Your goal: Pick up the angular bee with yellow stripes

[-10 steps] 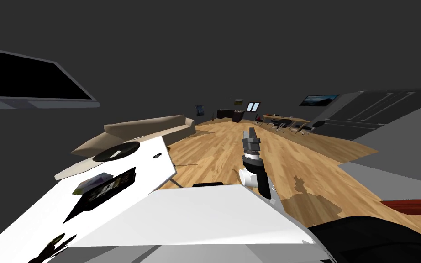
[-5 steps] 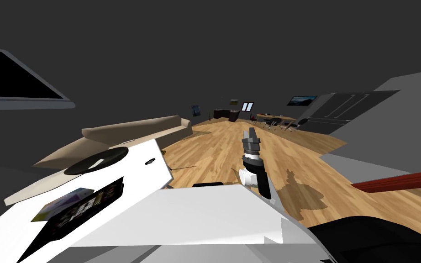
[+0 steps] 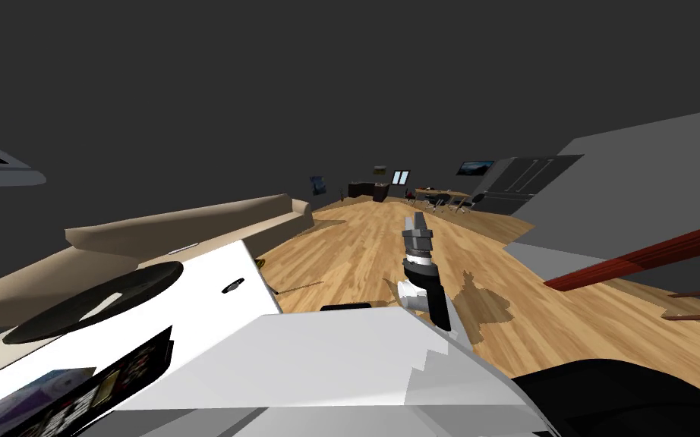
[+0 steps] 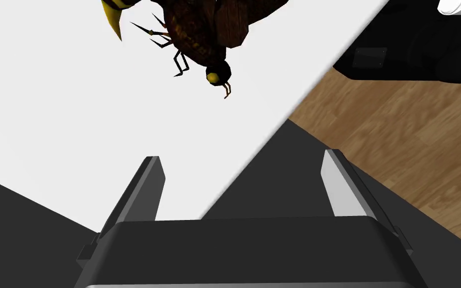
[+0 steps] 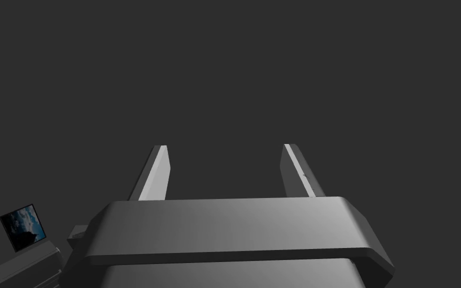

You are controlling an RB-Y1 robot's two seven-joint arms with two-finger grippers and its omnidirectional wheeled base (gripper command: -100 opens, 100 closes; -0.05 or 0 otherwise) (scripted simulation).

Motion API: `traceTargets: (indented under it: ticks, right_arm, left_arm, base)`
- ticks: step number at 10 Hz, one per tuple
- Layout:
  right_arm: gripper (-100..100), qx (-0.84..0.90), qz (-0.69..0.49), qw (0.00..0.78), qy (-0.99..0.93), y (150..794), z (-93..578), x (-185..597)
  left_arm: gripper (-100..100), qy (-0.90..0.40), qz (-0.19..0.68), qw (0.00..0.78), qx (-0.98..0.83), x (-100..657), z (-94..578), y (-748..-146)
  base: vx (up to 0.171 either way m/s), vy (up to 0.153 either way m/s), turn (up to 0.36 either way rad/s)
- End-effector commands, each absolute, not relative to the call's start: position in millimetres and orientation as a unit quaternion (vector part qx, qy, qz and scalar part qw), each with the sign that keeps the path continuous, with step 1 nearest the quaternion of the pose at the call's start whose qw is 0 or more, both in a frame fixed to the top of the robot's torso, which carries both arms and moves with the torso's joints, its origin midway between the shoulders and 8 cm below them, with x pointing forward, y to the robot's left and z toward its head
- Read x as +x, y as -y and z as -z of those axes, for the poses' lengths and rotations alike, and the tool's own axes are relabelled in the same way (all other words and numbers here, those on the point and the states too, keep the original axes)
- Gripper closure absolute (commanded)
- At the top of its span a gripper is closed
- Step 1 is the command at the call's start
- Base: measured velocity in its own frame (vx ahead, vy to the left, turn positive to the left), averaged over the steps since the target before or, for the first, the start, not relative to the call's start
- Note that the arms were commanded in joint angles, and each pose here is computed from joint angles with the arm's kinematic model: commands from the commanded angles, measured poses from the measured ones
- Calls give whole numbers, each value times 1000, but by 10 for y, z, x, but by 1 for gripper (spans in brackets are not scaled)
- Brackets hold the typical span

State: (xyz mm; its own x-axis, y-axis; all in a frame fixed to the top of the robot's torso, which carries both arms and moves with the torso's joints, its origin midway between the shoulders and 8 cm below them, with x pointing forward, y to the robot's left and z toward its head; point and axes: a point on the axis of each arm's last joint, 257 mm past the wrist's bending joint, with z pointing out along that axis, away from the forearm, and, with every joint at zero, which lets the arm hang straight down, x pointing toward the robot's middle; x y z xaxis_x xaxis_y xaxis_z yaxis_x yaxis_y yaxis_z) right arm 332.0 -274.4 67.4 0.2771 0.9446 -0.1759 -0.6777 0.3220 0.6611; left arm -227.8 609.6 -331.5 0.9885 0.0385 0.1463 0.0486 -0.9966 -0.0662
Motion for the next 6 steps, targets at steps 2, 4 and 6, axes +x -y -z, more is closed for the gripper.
traceTargets:
  ticks: [2, 4, 6]
  right_arm:
    - [0, 238, -532, 763, -281, 2744, -674, 3320]
    - [0, 238, -532, 763, -281, 2744, -674, 3320]
    - [0, 238, -532, 763, -281, 2744, -674, 3320]
  left_arm:
    - [-100, 23, 77, 35, -996, -2231, 3283, -6116]
    - [-100, 22, 78, 35, -996, -2222, 3353, -6099]
    - [-100, 21, 79, 35, -996, -2220, 3454, -6068]
  base:
    - [88, 57, -83]
    - [10, 11, 3]
    - [9, 24, 7]
